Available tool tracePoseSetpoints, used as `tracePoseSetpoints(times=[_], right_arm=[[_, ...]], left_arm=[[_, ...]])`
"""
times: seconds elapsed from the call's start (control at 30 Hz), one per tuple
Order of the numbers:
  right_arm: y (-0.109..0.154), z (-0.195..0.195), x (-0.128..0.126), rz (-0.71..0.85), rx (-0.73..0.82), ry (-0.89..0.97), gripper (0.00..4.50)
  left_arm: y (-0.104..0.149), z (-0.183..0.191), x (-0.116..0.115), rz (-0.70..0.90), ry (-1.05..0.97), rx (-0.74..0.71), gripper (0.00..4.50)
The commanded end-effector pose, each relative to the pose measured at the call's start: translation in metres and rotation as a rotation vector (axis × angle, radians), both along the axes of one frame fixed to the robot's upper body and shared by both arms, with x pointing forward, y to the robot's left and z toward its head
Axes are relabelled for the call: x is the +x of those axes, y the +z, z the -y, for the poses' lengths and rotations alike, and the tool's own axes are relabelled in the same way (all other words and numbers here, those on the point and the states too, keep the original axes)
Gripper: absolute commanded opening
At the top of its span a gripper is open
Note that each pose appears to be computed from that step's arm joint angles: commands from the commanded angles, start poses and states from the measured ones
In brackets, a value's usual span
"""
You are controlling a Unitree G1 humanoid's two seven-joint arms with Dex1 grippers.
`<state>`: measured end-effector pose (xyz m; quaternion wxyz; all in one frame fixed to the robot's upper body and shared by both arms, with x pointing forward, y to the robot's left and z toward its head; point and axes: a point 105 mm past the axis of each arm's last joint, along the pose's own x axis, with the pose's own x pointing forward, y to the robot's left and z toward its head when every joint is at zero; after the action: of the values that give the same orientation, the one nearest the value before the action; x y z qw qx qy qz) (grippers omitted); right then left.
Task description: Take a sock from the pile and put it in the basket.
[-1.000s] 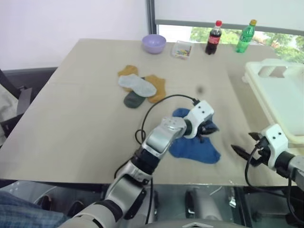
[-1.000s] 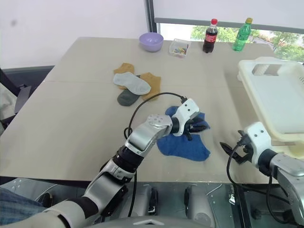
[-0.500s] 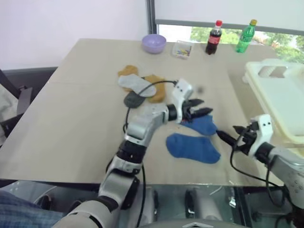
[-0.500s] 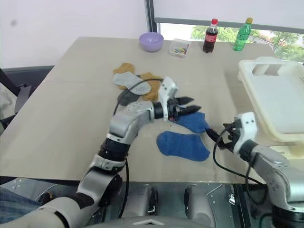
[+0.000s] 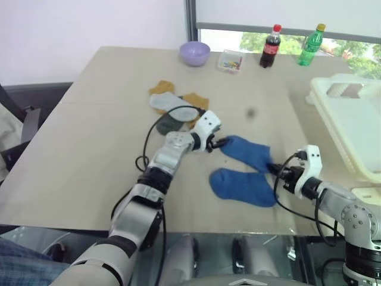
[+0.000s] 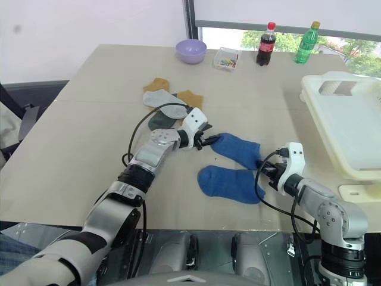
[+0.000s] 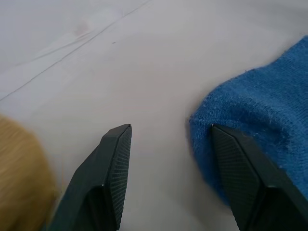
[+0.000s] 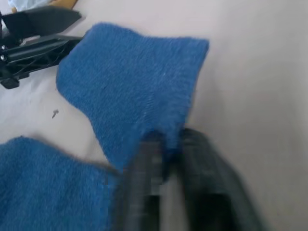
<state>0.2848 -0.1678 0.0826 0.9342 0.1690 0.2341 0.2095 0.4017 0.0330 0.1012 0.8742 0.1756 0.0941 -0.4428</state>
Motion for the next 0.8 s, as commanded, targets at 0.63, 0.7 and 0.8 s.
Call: tracePoseSetpoints(times=[0.63,0.7,0.8], right_arm=[[0.024,0.006,0.004,0.112,-0.055,0.005,0.00],[0.039,0.002,0.002,0.163,-0.050,0.038,0.00],[0.054,-0.005,-0.003,0.206,-0.047,0.084,0.00]], left_arm=[[-0.002,-0.010,-0.011,-0.095,-0.010,-0.087,0.03],[0.013,-0.012,-0.015,-0.133,-0.010,-0.211,0.03],[0.031,-0.020,-0.028,-0.186,-0.026,-0.322,0.03]])
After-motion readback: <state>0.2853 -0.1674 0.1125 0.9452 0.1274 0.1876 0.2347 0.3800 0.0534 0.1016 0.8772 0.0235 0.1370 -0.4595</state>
